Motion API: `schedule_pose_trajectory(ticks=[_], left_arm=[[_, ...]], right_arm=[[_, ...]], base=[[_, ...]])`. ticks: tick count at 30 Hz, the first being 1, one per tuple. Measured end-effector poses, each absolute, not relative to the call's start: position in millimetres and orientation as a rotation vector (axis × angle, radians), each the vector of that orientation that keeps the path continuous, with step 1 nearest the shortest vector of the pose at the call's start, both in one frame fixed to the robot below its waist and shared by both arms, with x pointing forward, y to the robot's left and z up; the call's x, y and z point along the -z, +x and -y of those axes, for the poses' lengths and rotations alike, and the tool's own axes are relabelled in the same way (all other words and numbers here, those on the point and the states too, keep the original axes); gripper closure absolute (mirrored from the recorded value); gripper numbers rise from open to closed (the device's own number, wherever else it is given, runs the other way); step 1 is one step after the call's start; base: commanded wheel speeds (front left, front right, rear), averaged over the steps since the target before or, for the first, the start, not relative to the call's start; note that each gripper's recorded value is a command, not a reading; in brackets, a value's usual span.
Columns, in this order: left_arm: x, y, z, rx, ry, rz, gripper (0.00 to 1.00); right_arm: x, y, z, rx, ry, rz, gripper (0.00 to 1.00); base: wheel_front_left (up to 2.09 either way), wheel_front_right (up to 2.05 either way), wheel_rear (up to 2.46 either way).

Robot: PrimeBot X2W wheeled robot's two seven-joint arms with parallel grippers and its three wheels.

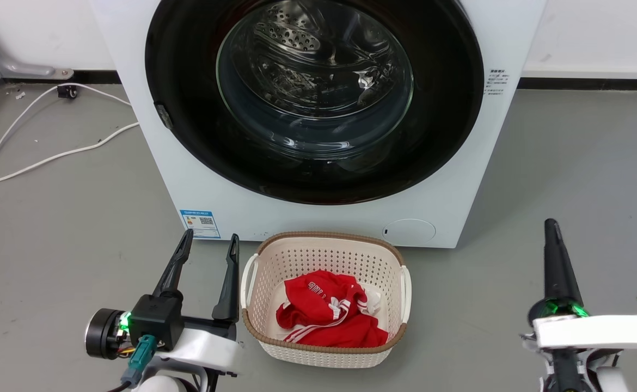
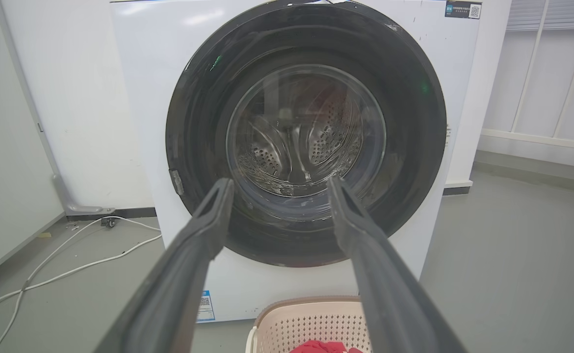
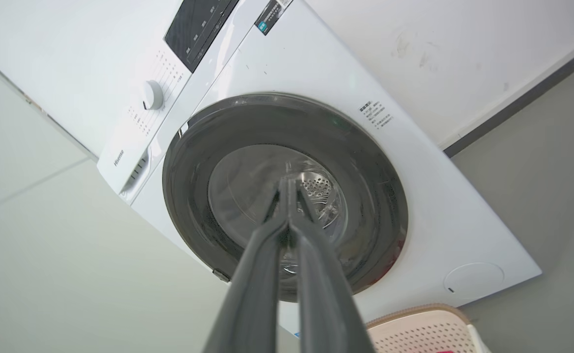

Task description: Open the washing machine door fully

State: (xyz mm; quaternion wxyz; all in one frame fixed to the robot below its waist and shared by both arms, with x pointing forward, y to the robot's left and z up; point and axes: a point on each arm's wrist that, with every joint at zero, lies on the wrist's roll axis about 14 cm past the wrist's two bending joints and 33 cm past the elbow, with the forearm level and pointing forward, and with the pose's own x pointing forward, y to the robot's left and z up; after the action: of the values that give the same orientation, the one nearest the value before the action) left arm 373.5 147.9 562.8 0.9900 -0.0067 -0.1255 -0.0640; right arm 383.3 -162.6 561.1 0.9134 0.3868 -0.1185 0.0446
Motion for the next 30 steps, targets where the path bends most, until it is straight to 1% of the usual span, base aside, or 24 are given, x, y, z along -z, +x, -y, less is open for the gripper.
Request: schedule_pose_trajectory(ticks=[2, 4, 6, 7, 12, 19, 23, 25, 30], left_arm=[[-562.6, 373.6, -147.5, 0.13, -0.015, 0.251, 0.0], [-562.2, 374.1, -147.4, 0.13, -0.018, 0.25, 0.0], [-561.3, 375.0, -146.8, 0.131, -0.022, 0.247, 0.0], [-560.8, 375.3, -146.6, 0.132, -0.022, 0.246, 0.0], [-556.0, 380.3, -145.5, 0.135, -0.027, 0.232, 0.0], [-556.7, 395.3, -144.1, 0.14, -0.029, 0.237, 0.0], [-556.1, 405.2, -143.2, 0.144, -0.031, 0.238, 0.0], [-556.4, 411.0, -143.5, 0.144, -0.031, 0.241, 0.0], [-554.9, 427.6, -143.8, 0.147, -0.033, 0.244, 0.0]], right_arm=[[-563.8, 384.9, 170.4, -0.063, 1.014, 0.261, 1.0], [-572.0, 387.0, 190.2, -0.016, 1.188, 0.317, 1.0], [-586.0, 389.8, 214.6, 0.021, 1.284, 0.399, 1.0], [-585.9, 390.6, 220.3, 0.035, 1.321, 0.41, 1.0], [-599.4, 406.4, 241.6, 0.068, 1.335, 0.483, 1.0], [-634.3, 454.1, 254.5, 0.037, 1.337, 0.544, 1.0], [-655.2, 487.8, 263.5, -0.003, 1.289, 0.519, 1.0], [-666.9, 505.7, 259.6, -0.044, 1.254, 0.489, 1.0], [-680.6, 553.3, 248.0, -0.117, 1.172, 0.36, 1.0]], base=[[0.0, 0.0, 0.0], [0.0, 0.0, 0.0], [0.0, 0.0, 0.0], [0.0, 0.0, 0.0], [0.0, 0.0, 0.0], [0.0, 0.0, 0.0], [0.0, 0.0, 0.0], [0.0, 0.0, 0.0], [0.0, 0.0, 0.0]])
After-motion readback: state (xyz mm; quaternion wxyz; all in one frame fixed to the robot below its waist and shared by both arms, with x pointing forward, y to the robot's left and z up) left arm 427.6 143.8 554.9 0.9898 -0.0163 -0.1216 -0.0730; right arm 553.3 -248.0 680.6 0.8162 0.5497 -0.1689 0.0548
